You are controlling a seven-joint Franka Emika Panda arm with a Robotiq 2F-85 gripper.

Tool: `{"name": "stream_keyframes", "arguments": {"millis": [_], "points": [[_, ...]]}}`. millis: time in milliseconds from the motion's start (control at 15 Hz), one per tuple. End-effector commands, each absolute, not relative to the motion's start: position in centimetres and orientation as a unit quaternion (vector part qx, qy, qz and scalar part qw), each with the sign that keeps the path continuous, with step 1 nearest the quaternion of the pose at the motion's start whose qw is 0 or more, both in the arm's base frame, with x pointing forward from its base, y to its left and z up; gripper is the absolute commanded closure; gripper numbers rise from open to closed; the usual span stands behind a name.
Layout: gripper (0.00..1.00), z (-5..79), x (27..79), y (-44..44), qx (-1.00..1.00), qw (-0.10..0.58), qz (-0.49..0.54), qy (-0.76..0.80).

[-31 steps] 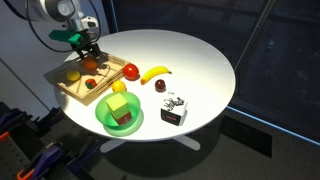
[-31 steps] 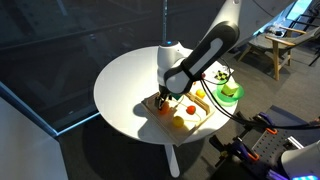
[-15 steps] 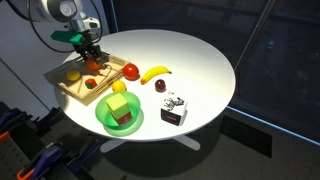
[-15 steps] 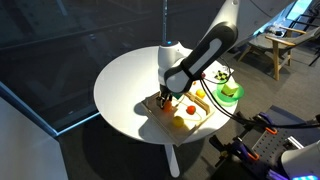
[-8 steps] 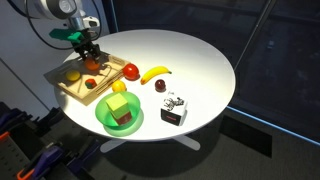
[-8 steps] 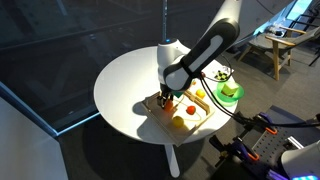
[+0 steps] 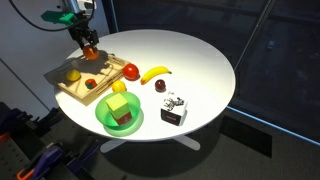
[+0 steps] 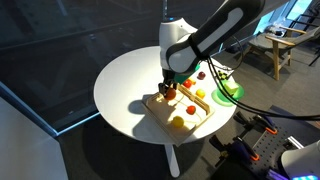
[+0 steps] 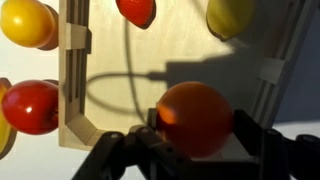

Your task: Put the orange on the right side of the table

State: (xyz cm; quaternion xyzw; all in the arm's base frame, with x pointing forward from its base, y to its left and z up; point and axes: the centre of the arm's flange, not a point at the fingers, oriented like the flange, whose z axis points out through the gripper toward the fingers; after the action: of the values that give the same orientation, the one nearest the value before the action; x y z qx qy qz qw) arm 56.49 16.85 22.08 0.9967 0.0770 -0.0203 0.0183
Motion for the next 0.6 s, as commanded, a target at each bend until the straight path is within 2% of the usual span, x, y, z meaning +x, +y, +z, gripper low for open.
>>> {"name": "stream_keyframes", "arguments": {"millis": [0, 533], "points": [[0.48, 26.0, 55.1, 14.5, 0.999, 0.026, -0.016, 0.023], [0.48, 28.0, 55.2, 7.2, 0.987, 0.035, -0.012, -0.156]]}}
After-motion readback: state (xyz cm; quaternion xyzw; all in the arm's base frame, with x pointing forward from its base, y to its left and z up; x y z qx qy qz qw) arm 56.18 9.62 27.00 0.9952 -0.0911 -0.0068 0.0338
